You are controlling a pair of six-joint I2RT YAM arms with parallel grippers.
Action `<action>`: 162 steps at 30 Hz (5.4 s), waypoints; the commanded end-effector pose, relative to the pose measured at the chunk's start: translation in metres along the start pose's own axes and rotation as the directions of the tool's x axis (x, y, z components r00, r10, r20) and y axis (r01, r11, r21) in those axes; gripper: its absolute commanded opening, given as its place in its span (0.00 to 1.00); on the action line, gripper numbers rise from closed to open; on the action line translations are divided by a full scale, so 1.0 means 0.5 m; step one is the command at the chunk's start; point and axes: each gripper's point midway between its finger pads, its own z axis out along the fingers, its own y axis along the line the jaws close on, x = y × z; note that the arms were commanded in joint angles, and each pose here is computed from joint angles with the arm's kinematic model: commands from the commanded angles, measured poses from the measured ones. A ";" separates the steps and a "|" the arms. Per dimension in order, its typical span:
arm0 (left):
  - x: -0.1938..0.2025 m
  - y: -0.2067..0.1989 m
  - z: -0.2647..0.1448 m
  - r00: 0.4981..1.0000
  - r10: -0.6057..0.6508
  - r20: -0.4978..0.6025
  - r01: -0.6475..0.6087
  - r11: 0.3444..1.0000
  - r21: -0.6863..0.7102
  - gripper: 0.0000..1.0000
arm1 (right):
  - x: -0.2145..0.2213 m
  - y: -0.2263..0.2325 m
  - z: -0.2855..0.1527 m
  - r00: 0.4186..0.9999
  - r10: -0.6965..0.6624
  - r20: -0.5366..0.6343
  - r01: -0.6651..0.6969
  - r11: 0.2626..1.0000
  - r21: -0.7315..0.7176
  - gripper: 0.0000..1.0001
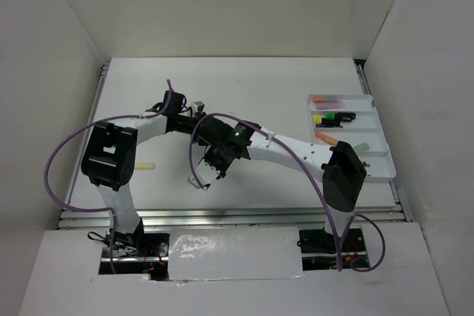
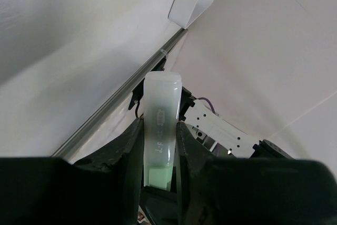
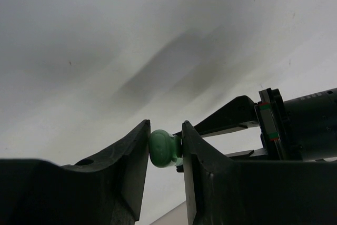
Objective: Sort the stationery into containers
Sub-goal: Pass the stationery from the left arm to the right, then place the stationery into the container, then grab a piece of stationery with the left arm, then pass the stationery from the left arm to the right
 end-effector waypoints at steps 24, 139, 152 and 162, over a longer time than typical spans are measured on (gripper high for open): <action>-0.039 -0.022 -0.052 0.967 0.228 0.113 -0.222 0.973 -0.058 0.99 | 0.062 0.026 -0.072 0.990 0.110 -0.092 -0.108 0.994 0.021 0.00; -0.093 0.393 -0.332 0.146 0.790 -0.596 -0.961 -0.028 -0.274 0.13 | 0.225 0.094 -0.318 0.750 0.657 0.073 -0.546 0.554 0.628 0.60; -0.005 -0.019 -0.056 0.561 0.777 -0.286 -0.824 0.490 -0.284 0.00 | 0.045 -0.001 -0.316 0.954 0.291 0.068 -0.198 0.445 0.873 0.60; -0.011 -0.060 0.007 0.731 0.666 -0.151 -0.611 0.539 -0.580 0.00 | -0.067 0.006 -0.270 0.999 0.039 -0.035 0.015 0.423 0.906 0.59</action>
